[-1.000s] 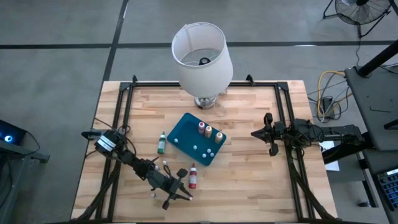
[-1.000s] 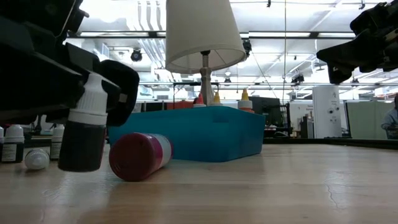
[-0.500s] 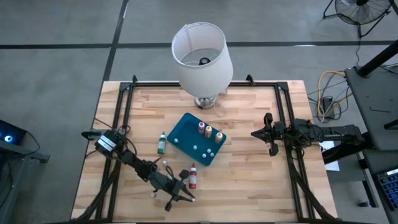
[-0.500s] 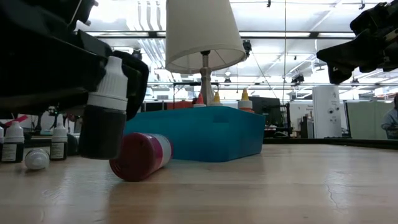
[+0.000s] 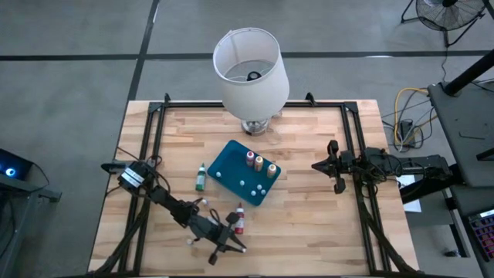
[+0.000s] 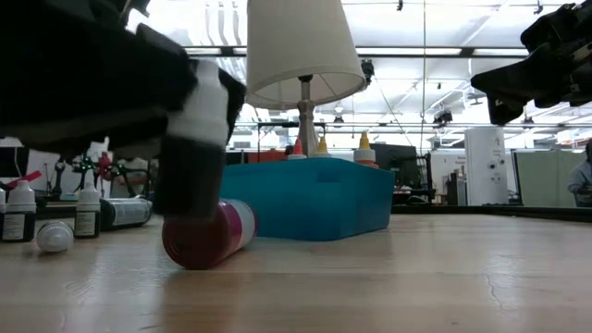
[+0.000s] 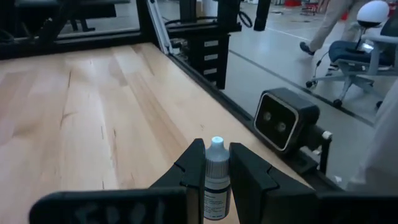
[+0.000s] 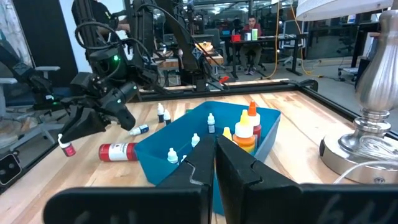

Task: Pick & Place food coloring
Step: Remove the small red food coloring bottle from the blue container

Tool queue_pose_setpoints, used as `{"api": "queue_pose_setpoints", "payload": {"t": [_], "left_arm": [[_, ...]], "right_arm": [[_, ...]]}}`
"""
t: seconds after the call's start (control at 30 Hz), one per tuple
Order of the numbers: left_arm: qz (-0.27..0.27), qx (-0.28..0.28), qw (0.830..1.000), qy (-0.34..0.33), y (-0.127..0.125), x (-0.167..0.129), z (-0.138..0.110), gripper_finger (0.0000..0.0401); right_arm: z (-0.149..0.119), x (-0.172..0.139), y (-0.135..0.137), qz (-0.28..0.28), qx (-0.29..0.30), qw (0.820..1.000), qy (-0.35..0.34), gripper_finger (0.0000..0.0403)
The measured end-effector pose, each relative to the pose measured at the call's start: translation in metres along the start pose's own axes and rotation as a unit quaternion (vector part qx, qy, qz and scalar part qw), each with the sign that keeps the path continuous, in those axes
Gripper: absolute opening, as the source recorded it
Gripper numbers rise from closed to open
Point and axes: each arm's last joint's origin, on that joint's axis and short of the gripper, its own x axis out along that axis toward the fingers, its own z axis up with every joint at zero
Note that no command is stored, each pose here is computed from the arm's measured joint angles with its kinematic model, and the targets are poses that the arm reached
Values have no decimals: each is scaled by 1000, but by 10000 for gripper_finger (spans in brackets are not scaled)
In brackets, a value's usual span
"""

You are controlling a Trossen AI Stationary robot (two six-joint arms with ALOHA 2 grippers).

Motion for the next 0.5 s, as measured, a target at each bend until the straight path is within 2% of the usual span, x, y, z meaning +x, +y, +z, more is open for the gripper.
{"api": "queue_pose_setpoints", "payload": {"t": [0.27,0.5], "left_arm": [[1,-10,1000,-4,1,12,-14,30],[23,-10,1000,3,5,14,-21,30]], "right_arm": [[0,0,0,0,0,1000,0,8],[0,0,0,0,0,1000,0,9]]}}
